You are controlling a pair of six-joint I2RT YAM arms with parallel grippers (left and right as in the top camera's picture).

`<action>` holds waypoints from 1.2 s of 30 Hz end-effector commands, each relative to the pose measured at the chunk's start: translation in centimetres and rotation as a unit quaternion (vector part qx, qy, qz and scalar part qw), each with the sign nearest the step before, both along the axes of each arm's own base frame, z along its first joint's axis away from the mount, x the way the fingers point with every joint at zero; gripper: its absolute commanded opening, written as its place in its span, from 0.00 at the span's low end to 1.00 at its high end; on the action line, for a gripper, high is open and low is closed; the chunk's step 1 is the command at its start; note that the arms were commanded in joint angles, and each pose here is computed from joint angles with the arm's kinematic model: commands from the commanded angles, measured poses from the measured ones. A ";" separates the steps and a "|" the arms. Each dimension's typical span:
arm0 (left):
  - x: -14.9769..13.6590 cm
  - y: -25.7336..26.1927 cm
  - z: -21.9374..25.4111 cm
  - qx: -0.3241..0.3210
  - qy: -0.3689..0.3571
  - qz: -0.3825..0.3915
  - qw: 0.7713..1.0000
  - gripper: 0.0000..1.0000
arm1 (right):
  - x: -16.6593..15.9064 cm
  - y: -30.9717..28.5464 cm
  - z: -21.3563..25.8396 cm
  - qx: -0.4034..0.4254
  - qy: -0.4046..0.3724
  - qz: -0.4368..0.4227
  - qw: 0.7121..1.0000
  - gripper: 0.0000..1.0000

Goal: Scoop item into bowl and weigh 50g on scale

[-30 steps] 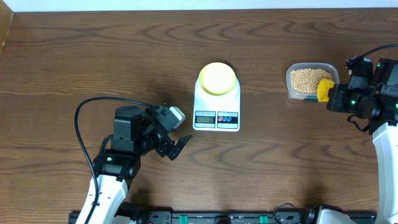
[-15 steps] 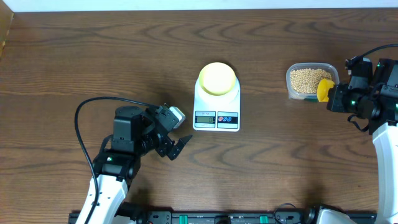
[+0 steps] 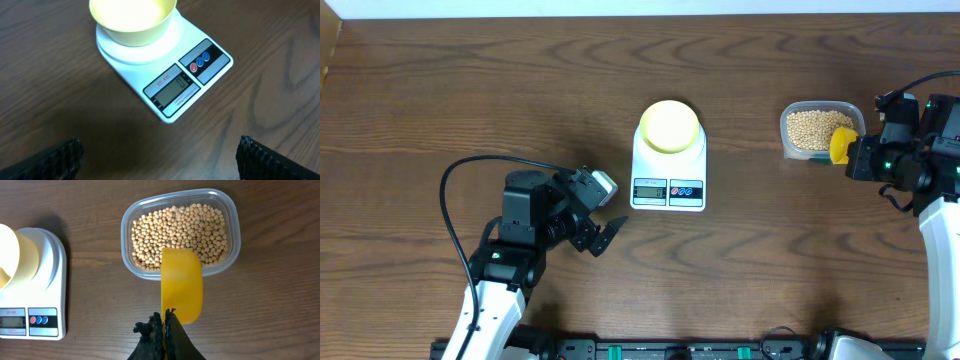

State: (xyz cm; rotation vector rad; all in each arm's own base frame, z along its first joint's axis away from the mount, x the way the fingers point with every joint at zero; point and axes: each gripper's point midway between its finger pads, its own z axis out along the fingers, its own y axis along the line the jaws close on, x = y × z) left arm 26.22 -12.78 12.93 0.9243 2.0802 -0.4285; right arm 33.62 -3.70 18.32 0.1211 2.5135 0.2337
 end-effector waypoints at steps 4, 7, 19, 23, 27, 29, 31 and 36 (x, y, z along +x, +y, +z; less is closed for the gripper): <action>0.4 0.3 0.5 0.004 -0.009 0.008 1.000 0.99 | 0.2 0.0 0.8 -0.002 -0.009 0.008 1.000 0.01; 0.4 0.3 0.5 0.004 -0.009 0.008 1.000 0.99 | 0.1 0.1 0.7 -0.002 -0.007 0.008 1.000 0.01; 0.4 0.3 0.5 0.004 -0.009 0.008 1.000 0.99 | 0.2 0.1 0.8 -0.002 -0.009 0.009 1.000 0.01; 0.4 0.3 0.5 0.004 -0.009 0.008 1.000 0.99 | 0.2 0.1 0.8 -0.001 -0.009 0.010 1.000 0.01; 0.4 0.3 0.5 0.004 -0.009 0.008 1.000 0.99 | 0.1 0.1 0.7 0.000 -0.008 0.009 1.000 0.01; 0.4 0.3 0.5 0.004 -0.009 0.008 1.000 0.99 | 0.1 0.1 0.7 0.000 -0.007 0.009 1.000 0.01; 0.3 0.3 0.5 0.004 -0.009 0.008 1.000 0.99 | 0.1 0.1 0.7 0.000 -0.007 0.009 1.000 0.01; 0.4 0.3 0.5 0.004 -0.009 0.008 1.000 0.99 | 0.1 0.2 0.7 0.000 -0.006 0.010 1.000 0.01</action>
